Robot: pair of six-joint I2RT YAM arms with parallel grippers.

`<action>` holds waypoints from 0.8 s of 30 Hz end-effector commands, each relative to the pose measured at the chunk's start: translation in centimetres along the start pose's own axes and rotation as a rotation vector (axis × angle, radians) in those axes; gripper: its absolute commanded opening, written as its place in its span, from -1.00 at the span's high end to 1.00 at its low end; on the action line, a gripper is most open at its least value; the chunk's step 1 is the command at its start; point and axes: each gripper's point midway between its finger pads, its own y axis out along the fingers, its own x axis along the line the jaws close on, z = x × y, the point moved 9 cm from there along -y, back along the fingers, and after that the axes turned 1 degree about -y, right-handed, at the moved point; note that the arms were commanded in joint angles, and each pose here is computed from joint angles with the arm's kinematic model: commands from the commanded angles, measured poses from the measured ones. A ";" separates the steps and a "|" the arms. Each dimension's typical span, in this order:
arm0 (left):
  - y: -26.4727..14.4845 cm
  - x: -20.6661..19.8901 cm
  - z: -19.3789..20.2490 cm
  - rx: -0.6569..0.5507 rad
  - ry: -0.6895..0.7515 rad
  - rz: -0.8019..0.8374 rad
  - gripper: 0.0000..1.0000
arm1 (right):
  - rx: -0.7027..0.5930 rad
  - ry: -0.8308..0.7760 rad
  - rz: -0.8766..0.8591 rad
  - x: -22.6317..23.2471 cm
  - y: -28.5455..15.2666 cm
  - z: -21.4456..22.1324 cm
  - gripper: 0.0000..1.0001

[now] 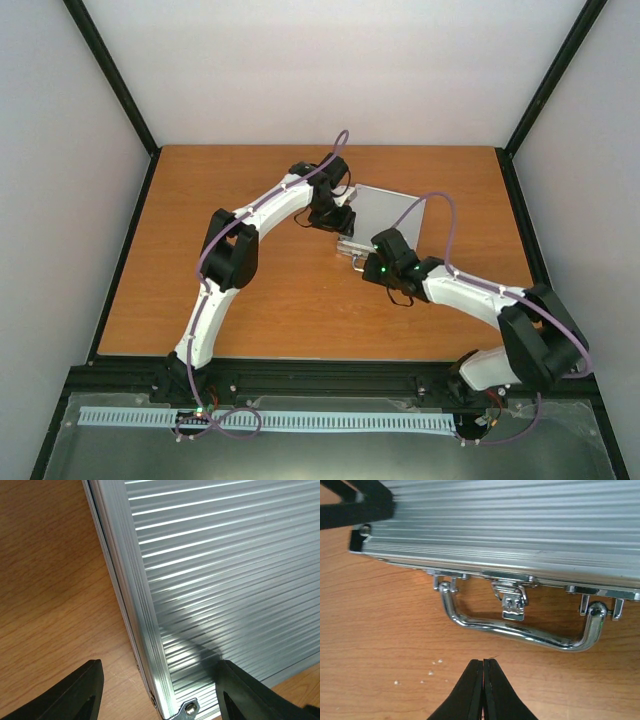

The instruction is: Pack up texas hold em set

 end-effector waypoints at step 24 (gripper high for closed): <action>1.7 1.0 0.4 0.060 -0.009 -0.005 -0.27 | -0.107 0.158 0.142 0.2 3.2 -0.7 0.95</action>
